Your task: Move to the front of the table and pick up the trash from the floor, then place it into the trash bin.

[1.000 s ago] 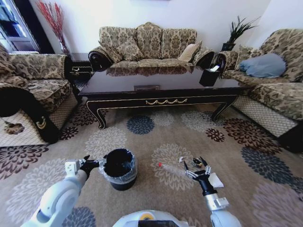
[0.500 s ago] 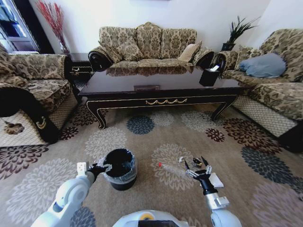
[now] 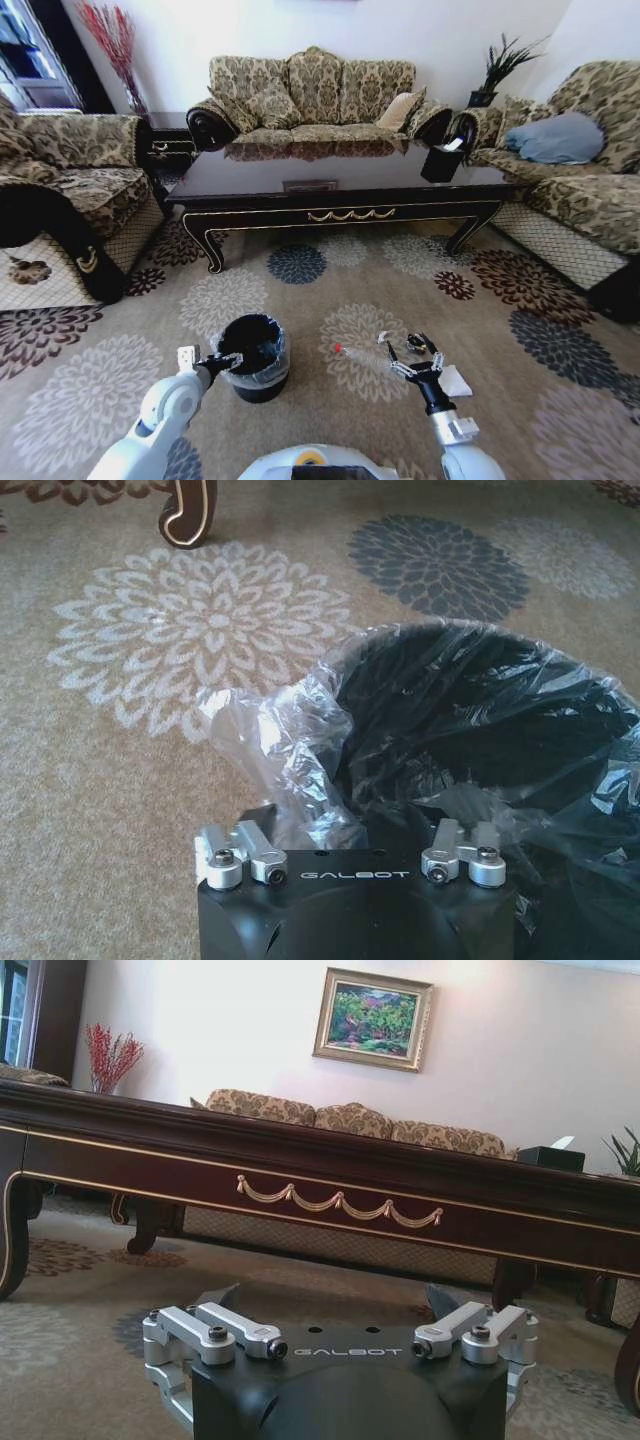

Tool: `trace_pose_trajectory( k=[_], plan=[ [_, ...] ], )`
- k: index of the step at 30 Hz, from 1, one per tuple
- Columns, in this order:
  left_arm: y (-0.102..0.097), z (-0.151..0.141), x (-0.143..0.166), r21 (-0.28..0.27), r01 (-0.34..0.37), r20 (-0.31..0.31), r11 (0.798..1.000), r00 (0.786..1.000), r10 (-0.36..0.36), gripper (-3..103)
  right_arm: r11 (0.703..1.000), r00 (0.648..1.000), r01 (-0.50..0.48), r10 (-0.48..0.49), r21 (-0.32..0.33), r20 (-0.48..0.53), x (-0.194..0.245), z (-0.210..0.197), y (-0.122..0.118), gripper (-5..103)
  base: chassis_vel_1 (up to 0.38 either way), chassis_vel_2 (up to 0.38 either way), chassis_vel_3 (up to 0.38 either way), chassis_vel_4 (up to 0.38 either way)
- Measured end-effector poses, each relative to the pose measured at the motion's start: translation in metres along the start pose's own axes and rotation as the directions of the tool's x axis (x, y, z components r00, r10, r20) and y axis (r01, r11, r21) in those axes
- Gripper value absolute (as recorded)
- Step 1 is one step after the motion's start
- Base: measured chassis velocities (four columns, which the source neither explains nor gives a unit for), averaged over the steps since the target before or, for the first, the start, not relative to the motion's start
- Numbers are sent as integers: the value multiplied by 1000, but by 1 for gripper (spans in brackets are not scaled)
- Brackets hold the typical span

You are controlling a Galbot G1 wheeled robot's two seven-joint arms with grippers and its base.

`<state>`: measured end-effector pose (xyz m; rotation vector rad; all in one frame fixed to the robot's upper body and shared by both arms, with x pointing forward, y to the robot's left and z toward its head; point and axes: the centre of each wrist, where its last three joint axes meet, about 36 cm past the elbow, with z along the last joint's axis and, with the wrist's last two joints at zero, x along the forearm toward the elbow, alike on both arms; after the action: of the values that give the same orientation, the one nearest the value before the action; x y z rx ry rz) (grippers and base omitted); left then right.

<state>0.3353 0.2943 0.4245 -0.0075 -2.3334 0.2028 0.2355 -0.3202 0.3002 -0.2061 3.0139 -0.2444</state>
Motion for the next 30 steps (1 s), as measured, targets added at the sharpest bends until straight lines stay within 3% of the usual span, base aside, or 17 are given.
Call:
trace_pose_trajectory(
  k=[2, 5, 8, 10, 14, 15, 19, 26, 30],
  plan=[
    [0, -1, 1, 7, -4, 0, 1000, 1000, 4, 66, 1000, 1000, -3, 3, 1, 2, -1, 0, 0, 100, 0, 0, 0, 0],
    [1, -1, 2, 9, -3, 1, 1000, 1000, 3, 61, 1000, 1000, -5, 5, 2, 2, -2, 0, -1, 100, 0, 0, 0, 0],
    [2, -1, 2, 9, 4, 2, 1000, 1000, -4, 44, 1000, 1000, -8, 8, 3, -3, -2, 2, -2, 100, 0, 0, 0, 0],
    [2, -2, 2, 8, 5, 2, 1000, 1000, -5, 44, 1000, 1000, -8, 8, 3, -4, -2, 3, -3, 100, 0, 0, 0, 0],
    [5, -2, 3, 3, 22, 4, 1000, 1000, -22, 23, 1000, 1000, -13, 13, 1, -6, -2, 5, -4, 100, 0, 0, 0, 0],
    [5, -2, 3, 3, 22, 4, 1000, 1000, -22, 23, 1000, 1000, -13, 13, 1, -6, -2, 5, -4, 100, 0, 0, 0, 0],
    [6, 3, 3, -14, 48, 1, 999, 999, -48, 4, 1000, 1000, -18, 18, 0, -7, -5, 7, -5, 100, 0, 0, 0, 0],
    [21, -19, 13, -86, 103, 60, 991, 993, -98, 3, 999, 998, -28, 29, 19, -56, -10, 19, -12, 100, 0, 0, 0, 0],
    [32, -38, 22, -154, 131, 95, 979, 989, -117, 3, 996, 984, -53, 64, 70, -166, -15, 42, -17, 100, 0, 0, 0, 0]
  ],
)
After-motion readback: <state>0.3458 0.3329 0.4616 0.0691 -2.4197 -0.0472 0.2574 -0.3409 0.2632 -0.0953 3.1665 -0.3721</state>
